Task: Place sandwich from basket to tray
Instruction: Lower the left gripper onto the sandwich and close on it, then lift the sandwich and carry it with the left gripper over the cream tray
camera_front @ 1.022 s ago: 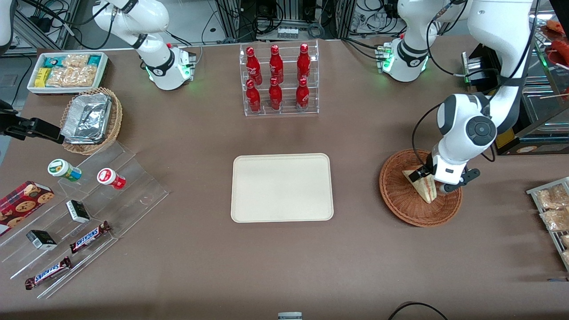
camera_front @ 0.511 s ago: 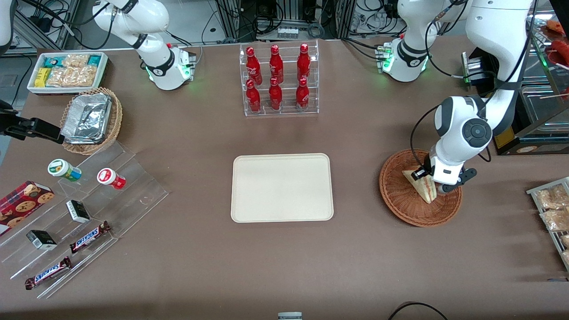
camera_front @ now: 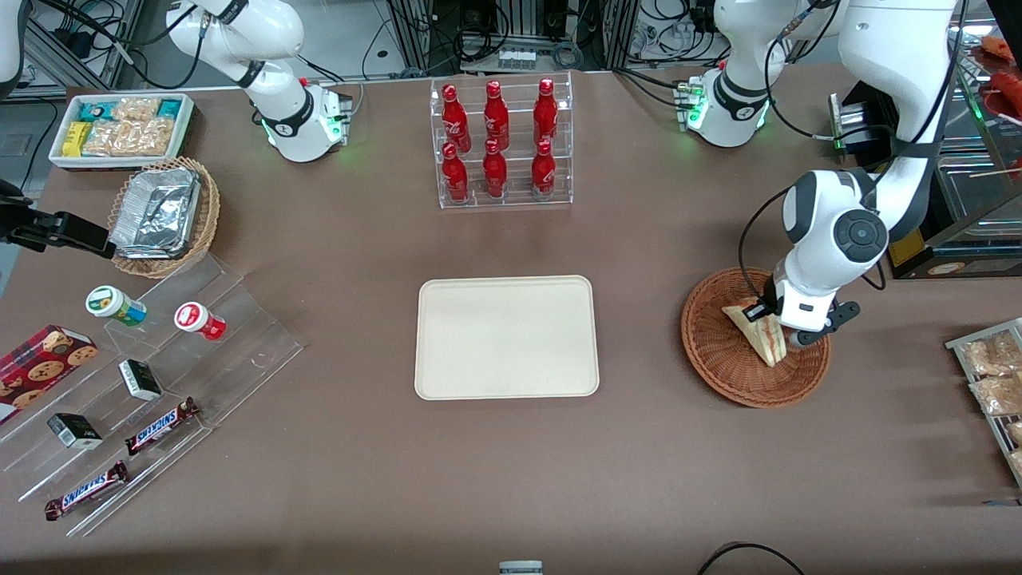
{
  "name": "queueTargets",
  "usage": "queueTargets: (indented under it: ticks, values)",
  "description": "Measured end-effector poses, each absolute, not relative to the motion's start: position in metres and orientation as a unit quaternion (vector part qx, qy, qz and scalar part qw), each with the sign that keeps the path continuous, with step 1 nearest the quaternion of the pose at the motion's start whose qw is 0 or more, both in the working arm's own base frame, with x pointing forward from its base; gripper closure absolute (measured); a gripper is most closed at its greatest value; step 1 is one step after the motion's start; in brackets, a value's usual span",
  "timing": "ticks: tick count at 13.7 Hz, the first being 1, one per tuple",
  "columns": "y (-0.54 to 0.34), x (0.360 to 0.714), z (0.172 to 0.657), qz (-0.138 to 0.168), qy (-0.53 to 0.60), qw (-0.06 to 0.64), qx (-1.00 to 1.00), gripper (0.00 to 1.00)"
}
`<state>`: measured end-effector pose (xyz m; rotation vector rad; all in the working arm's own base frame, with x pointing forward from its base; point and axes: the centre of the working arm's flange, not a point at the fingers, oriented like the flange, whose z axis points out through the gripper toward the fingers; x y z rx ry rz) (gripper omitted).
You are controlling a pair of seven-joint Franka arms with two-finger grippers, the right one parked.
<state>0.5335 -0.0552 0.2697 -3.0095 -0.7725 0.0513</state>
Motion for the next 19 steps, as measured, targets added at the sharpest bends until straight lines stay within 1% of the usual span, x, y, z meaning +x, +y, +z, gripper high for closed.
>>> queueTargets:
  ticks: [4, 7, 12, 16, 19]
  values:
    - [-0.098, 0.535, 0.317, 0.028, -0.211, 0.027, -0.977, 0.83]
    - [-0.151, 0.531, 0.351, 0.032, -0.164, 0.033, -0.985, 0.83]
    - [-0.268, 0.508, 0.388, 0.015, -0.068, 0.028, -0.997, 0.83]
    - [-0.355, 0.508, 0.396, 0.006, -0.007, 0.021, -1.000, 0.83]
    - [-0.413, 0.513, 0.373, 0.023, 0.020, 0.024, -0.999, 0.83]
